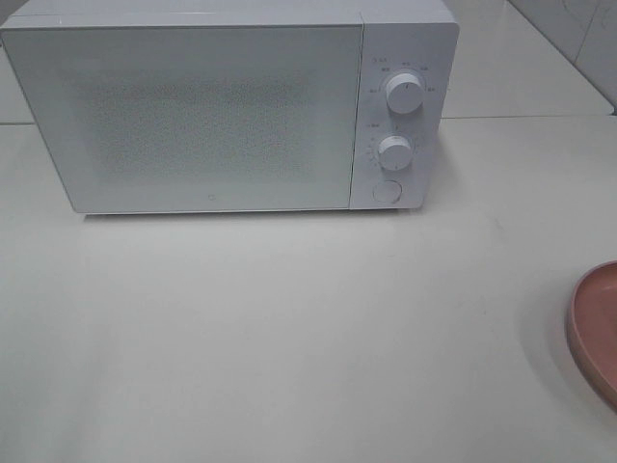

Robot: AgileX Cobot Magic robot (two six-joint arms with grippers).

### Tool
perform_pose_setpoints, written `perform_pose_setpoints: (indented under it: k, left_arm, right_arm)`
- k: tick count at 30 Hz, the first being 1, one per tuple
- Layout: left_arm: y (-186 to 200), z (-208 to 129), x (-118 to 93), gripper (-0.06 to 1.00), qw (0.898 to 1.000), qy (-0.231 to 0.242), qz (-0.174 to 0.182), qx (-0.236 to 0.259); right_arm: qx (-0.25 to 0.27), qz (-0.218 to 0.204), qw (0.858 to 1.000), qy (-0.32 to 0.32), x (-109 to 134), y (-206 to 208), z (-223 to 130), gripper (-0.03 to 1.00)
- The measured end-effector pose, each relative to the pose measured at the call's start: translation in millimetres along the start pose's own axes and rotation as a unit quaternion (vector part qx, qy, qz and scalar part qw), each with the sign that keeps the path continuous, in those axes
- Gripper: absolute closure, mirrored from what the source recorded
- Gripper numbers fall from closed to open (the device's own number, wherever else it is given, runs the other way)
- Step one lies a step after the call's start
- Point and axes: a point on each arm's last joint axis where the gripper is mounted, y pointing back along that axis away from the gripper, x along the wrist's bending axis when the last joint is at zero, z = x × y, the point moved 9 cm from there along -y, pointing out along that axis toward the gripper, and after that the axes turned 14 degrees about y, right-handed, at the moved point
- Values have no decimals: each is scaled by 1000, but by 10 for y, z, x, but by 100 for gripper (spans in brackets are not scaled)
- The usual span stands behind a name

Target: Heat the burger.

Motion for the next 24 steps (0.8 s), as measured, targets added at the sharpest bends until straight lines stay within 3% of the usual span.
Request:
perform_pose_setpoints:
  k: [7,24]
  left_arm:
    - [110,-8,-15,-3,999,-6,-12,-38]
    - [113,-8,-16,-3,999,-6,-12,-39]
  right_arm:
    - [0,0,1000,0,0,0,0,21]
    - [0,0,1000,0,0,0,0,21]
